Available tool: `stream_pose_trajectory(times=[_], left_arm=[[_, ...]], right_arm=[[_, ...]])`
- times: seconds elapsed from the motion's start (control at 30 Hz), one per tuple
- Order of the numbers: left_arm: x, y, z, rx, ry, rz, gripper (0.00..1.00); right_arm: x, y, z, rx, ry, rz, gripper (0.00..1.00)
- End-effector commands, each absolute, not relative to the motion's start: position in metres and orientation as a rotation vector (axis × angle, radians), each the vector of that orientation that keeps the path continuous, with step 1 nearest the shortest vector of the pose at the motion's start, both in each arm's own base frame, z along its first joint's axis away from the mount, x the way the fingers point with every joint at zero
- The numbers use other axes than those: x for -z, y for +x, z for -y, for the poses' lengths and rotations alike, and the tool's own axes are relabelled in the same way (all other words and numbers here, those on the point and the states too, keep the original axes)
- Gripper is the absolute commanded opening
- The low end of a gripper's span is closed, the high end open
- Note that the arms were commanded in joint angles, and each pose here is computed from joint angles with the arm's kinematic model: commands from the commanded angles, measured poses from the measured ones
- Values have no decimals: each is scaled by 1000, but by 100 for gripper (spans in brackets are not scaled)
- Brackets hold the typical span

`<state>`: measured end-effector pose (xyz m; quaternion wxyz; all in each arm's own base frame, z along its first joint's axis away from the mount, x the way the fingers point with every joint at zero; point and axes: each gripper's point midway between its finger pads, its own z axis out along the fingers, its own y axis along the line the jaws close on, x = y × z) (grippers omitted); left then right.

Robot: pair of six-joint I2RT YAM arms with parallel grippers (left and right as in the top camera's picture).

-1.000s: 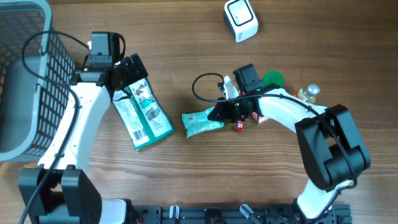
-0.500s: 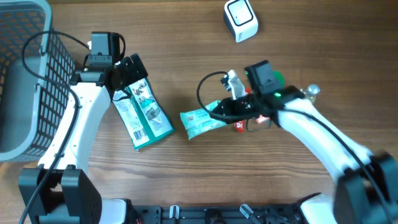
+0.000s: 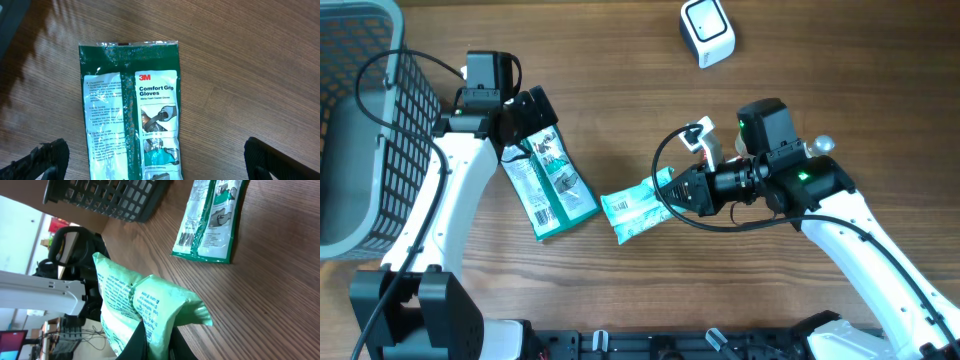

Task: Scan the item barcode
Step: 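Lift the wipes pack with the right gripper toward the scanner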

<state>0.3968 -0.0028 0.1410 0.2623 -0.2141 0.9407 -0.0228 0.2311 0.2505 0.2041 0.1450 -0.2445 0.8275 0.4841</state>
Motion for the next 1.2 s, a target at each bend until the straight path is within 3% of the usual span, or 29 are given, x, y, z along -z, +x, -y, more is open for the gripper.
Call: stream_pose_trajectory(times=[0.0, 1.17], left_arm=[[-142, 398, -1, 39, -581, -2540, 100], [-142, 398, -1, 39, -581, -2540, 100]], right_arm=[[-216, 225, -253, -1439, -754, -2326, 4], [-193, 216, -241, -1317, -833, -2403, 4]])
